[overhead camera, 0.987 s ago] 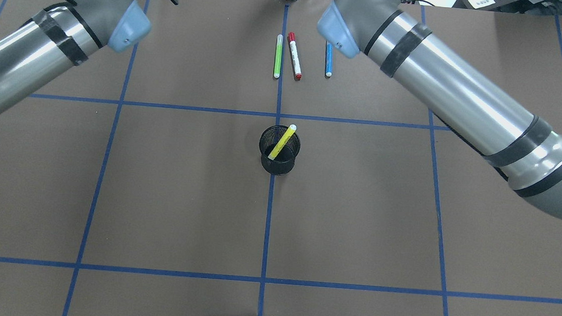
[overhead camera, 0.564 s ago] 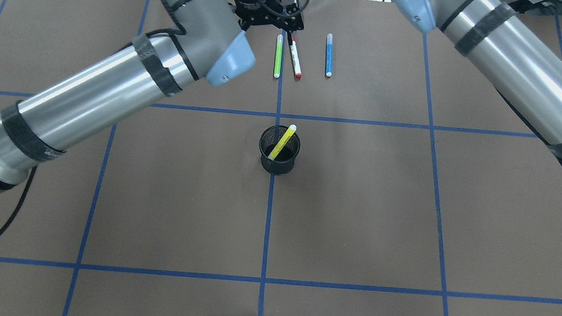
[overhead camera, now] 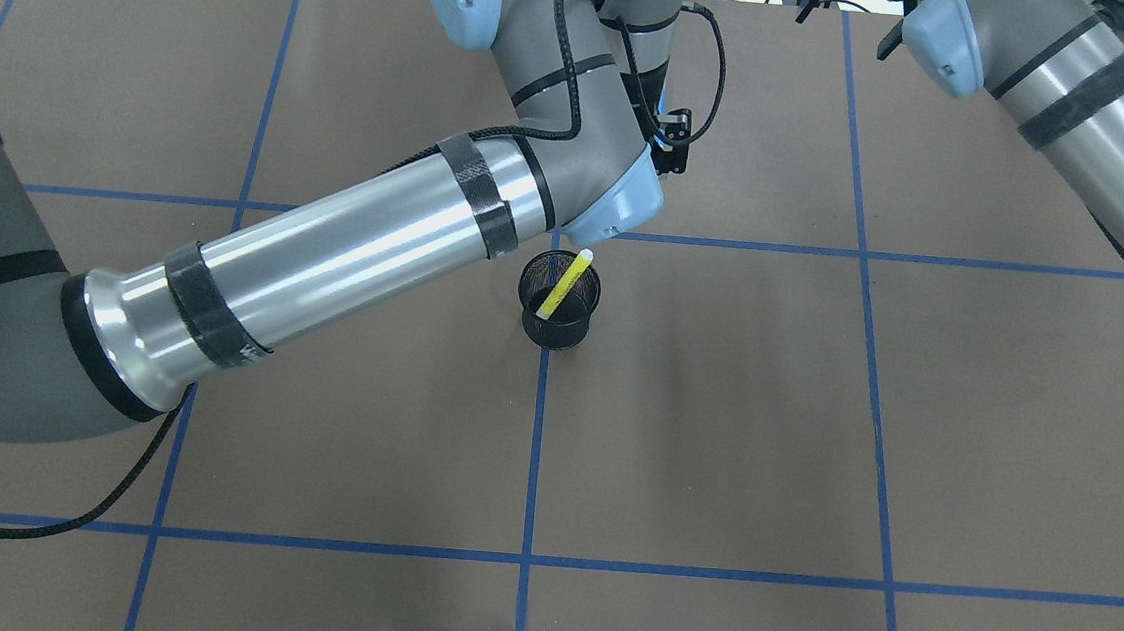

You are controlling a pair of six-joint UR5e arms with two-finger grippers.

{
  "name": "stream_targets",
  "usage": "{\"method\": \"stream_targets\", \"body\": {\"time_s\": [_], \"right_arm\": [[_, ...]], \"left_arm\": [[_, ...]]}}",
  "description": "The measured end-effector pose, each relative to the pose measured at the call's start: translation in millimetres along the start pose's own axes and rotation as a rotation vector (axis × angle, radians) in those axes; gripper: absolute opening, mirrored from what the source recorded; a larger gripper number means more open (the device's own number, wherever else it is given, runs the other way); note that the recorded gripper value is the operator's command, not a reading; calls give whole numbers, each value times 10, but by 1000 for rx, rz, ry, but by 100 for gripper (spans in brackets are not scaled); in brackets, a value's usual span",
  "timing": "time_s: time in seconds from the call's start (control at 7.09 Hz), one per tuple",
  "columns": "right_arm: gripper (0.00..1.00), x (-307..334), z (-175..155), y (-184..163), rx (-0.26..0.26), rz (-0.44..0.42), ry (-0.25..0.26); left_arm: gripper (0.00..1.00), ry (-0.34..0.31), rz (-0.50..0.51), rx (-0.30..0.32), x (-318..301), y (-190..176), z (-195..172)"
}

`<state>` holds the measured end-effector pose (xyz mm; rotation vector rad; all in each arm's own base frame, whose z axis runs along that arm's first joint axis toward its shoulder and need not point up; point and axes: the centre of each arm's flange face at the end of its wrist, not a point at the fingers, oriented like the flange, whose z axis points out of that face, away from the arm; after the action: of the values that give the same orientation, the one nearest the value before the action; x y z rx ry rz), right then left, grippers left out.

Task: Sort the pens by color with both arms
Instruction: 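Lower the left gripper over the cup toward the yellow highlighter while the right arm withdraws, then close the left gripper on the yellow highlighter in the cup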

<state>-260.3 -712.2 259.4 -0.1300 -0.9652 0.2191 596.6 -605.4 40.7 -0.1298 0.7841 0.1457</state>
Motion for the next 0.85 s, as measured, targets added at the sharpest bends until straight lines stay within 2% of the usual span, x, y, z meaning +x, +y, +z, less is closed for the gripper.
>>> {"method": "stream_targets", "body": {"time_s": [0.28, 0.42, 0.56, 0.85], "right_arm": [[100, 202, 35, 32, -10, 1, 10], [100, 243, 45, 32, -12, -3, 12], [100, 269, 48, 35, -12, -8, 12], [100, 307, 53, 52, -11, -19, 12]], "left_arm": [[94, -44, -9, -51, 99, 132, 150], [89, -61, -19, -67, 114, 171, 175], [78, -72, -21, -79, 146, 216, 204], [68, -101, -9, -66, 210, 286, 289]]}}
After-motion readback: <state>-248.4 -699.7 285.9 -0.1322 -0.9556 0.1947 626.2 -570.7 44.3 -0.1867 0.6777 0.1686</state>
